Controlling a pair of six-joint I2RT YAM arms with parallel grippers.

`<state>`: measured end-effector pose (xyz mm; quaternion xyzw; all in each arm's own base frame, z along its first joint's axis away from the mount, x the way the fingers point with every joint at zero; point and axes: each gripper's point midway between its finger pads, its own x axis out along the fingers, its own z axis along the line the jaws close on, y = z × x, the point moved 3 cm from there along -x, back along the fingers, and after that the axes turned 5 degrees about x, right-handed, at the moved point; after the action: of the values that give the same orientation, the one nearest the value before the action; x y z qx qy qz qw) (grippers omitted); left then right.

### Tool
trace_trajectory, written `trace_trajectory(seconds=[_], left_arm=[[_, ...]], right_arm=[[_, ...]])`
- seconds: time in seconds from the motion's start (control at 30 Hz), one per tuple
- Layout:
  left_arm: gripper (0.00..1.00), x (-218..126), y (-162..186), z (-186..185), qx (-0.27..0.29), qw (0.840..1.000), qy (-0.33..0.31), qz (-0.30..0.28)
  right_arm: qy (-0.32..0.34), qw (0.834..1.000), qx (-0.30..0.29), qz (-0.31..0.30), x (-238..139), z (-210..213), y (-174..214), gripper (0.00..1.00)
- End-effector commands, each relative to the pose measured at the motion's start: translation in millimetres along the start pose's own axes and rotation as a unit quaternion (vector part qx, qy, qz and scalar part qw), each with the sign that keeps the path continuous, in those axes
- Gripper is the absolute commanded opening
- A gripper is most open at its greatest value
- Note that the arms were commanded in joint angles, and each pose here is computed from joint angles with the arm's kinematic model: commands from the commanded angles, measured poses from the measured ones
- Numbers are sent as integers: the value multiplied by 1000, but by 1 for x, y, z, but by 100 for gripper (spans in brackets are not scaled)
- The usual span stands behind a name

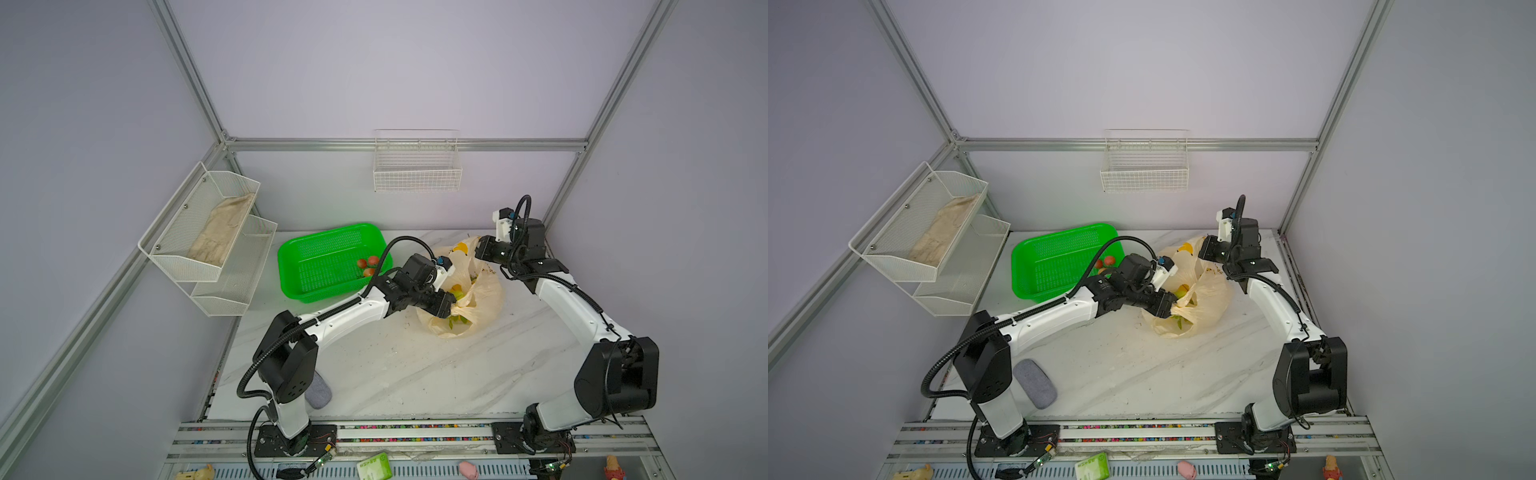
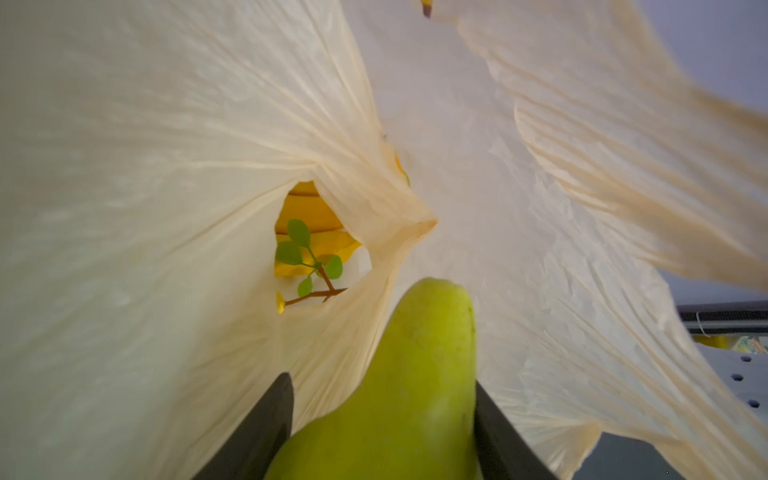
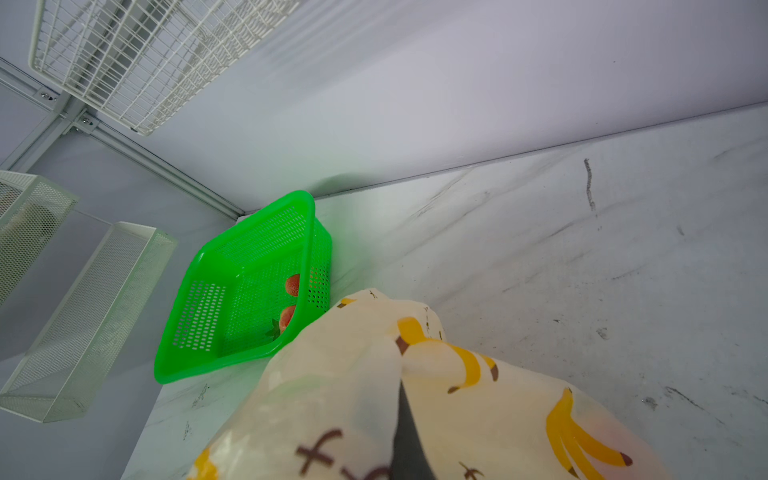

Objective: Place the fake fruits into the plastic bag and tie a complex knot
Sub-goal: 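Carry the green pear with the left gripper to the bag mouth, then lower the green pear into the bag and open the left gripper, then withdraw the left gripper from the bag and move it over the basket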

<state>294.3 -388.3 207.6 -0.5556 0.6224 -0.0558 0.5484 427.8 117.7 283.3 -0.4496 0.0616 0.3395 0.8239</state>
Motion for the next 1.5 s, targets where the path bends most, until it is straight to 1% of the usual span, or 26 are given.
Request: trace_trajectory(seconds=[0.0,0.17,0.27,0.4,0.5,0.63,0.7,0.83,0.97,1.27,1.47], left_arm=[[46,-19,-50,-31,46,996,34,-71],[47,-8,-49,-39,68,994,55,-66],[50,1,-45,-41,83,993,70,-54],[52,20,-31,-25,107,993,41,-11],[53,33,-24,-17,113,993,31,14],[56,42,-28,-10,118,993,12,13],[60,47,-28,-2,120,993,-13,11],[62,53,-20,15,135,989,-58,22],[66,50,-19,22,144,986,-82,24],[78,29,-31,11,149,986,-77,2],[80,4,-42,4,143,987,-75,-28]], right_arm=[[-5,1000,4,-3,-2,1,-1,0],[-19,1000,13,3,0,1,6,0],[-17,1000,14,4,-1,1,7,0],[-20,1000,12,-2,-4,4,2,0],[-16,1000,13,-4,-4,4,1,0],[-17,1000,16,-5,-3,4,0,0],[-17,1000,17,-6,-2,4,-1,0],[-16,1000,16,-6,-2,4,-1,0],[-11,1000,16,-7,-2,2,-1,0],[-9,1000,17,-6,-1,1,0,0],[-7,1000,14,-6,-1,0,0,0]])
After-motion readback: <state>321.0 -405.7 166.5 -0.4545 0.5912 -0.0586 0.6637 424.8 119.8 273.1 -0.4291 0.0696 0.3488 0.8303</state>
